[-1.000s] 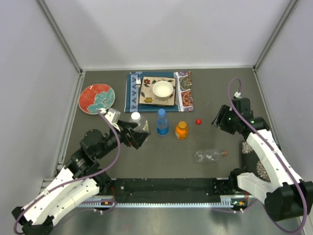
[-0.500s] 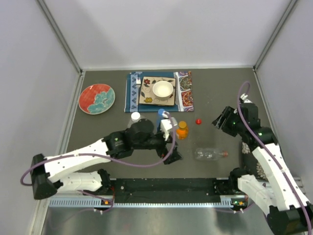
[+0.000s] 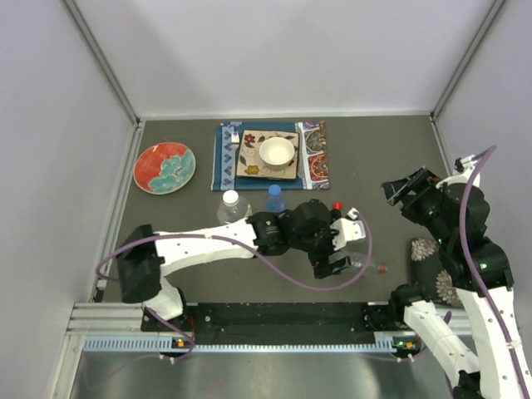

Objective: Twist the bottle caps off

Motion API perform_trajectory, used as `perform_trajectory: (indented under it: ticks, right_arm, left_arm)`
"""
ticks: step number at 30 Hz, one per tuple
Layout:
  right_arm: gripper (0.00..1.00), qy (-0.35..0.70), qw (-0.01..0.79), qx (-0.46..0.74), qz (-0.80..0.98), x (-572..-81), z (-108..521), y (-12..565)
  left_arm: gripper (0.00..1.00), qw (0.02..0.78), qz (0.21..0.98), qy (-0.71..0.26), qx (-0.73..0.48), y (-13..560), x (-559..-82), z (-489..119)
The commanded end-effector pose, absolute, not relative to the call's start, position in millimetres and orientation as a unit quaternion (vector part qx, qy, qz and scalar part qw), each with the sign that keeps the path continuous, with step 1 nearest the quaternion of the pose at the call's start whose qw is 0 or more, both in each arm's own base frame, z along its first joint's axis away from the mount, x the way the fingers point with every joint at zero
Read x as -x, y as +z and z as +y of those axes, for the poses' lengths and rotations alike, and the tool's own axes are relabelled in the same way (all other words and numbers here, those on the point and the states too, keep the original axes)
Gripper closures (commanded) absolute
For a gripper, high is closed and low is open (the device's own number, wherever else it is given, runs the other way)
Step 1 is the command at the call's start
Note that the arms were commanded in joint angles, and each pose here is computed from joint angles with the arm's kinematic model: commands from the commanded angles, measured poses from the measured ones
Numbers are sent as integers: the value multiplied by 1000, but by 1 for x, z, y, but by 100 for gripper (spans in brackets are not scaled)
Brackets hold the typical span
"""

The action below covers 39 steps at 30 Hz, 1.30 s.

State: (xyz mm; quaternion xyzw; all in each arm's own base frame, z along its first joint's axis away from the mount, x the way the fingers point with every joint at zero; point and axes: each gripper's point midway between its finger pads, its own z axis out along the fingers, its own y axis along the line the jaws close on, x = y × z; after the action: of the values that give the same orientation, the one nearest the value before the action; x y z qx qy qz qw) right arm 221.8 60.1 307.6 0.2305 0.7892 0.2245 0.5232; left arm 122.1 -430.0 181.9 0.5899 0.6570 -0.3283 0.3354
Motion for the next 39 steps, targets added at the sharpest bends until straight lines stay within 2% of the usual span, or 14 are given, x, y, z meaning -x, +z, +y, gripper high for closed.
perform_trajectory:
  ticks: [1,11,23,31,39]
  right_arm:
    - [30,247,539,-229,772,-213,63,331]
    - [28,285,571,-209,741,-187,65,365]
    - [28,309,570,-195,736,-173,71,373]
    - [28,304,571,-192,738,-174,70,371]
    - [28,303,572,-190,738,-174,70,371]
  left_arm:
    - [1,359,617,-303,-631,184,-136,-458]
    - [1,362,584,-240,-685,151,-165,-503]
    - [1,327,550,-216,-738,96,-159,-526]
    - [2,300,564,-206,-741,62,-161,-530]
    - [8,271,575,-225,-739,46,-151,-531]
